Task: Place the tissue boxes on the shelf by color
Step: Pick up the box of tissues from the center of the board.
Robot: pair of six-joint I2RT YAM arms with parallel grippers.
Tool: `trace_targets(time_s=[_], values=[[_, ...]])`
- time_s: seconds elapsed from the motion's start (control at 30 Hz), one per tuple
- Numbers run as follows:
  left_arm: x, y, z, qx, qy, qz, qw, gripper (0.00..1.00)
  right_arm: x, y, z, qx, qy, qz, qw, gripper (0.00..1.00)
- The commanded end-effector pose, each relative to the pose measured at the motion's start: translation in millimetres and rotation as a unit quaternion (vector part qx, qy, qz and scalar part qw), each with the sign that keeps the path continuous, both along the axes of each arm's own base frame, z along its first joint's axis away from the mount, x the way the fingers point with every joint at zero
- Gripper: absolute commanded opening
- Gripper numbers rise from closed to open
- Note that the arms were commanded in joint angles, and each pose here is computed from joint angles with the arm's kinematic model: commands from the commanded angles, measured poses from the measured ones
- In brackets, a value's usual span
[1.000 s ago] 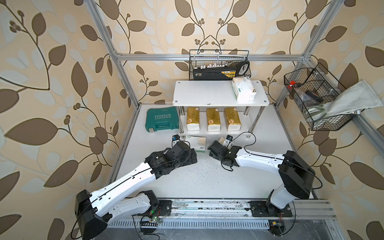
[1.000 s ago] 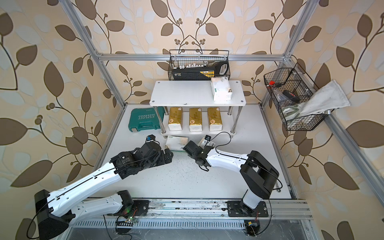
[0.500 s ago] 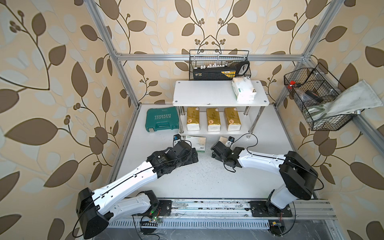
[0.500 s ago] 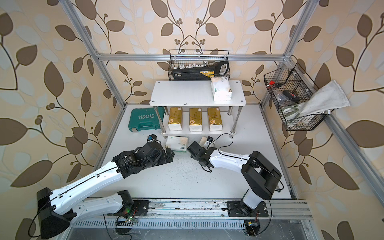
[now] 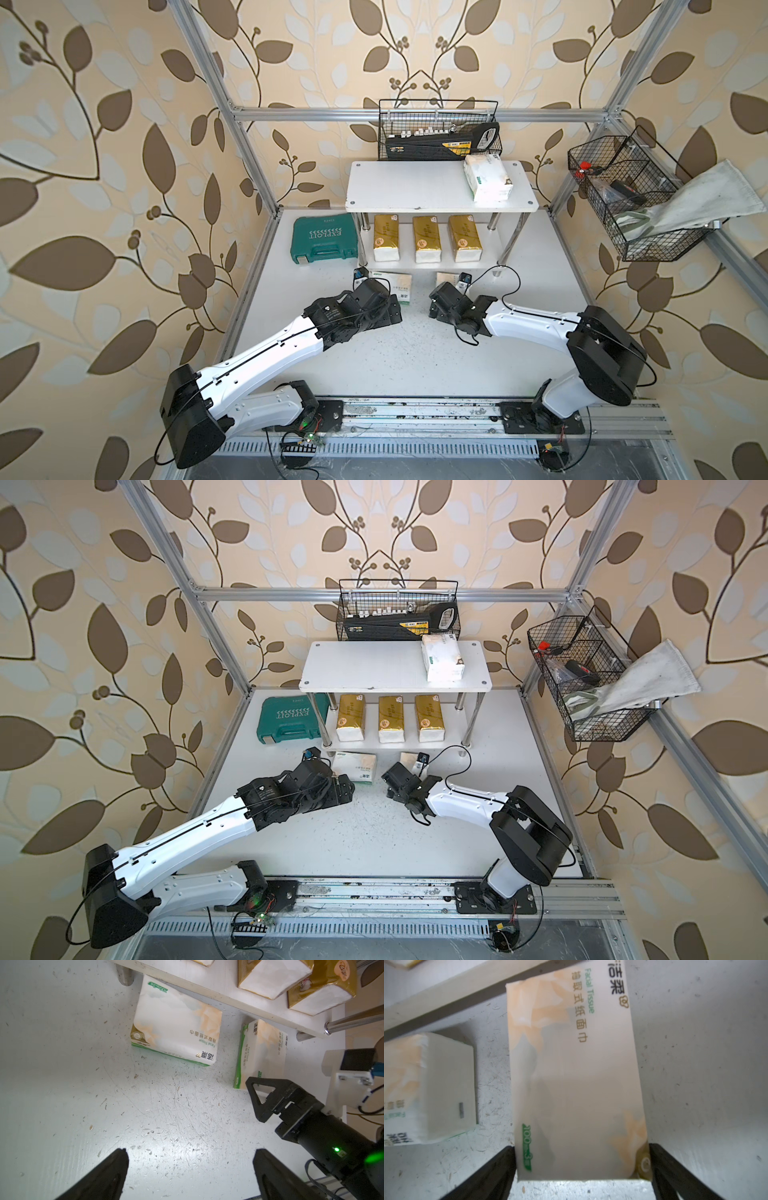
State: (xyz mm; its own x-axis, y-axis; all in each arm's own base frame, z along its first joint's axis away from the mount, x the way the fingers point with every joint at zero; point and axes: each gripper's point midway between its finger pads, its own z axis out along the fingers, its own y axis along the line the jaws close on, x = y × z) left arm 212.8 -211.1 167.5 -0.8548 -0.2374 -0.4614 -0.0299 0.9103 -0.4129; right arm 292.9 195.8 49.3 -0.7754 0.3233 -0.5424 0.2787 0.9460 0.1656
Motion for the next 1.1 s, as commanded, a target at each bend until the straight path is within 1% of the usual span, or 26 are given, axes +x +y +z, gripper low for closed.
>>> trace_targets(time_s=[0.0,0.23,0.43,0.5,0.67,0.87,0.93,1.07], values=[[5.1,-9.9,20.3,-0.024,-0.018,-0.008,1.0,0.99,5.2,6.3,-8.0,-0.019,0.012,0.032,0.999,0.99],[5.6,-9.8,21.1,-0.024,-0.018,-0.006,1.0,0.99,6.6,9.1,-19.8,-0.038,0.026,0.05,0.998,0.99],[5.9,-10.7,21.1,-0.025,-0.017,-0.007,1.0,0.99,9.4,7.9,-20.5,-0.054,0.021,0.065,0.996,0.99],[5.8,-11.4,20.6,-0.025,-0.016,-0.008,1.0,0.99,11.5,8.3,-20.7,-0.07,0.02,0.086,0.994,0.98],[5.9,-12.0,20.2,-0.025,-0.014,-0.008,1.0,0.99,13.4,10.4,-19.0,-0.08,0.018,0.107,0.991,0.92],[6.3,-13.5,21.3,-0.027,-0.014,-0.008,0.999,0.99,8.1,9.3,-14.2,-0.064,0.015,0.106,0.992,0.81],[6.5,-13.8,22.4,-0.029,-0.015,-0.008,0.999,0.99,4.0,7.3,-11.6,-0.056,0.016,0.105,0.993,0.79],[7.2,-15.7,27.8,-0.034,-0.018,-0.01,0.999,0.99,-5.8,7.0,-1.3,-0.035,0.014,0.111,0.993,0.78]])
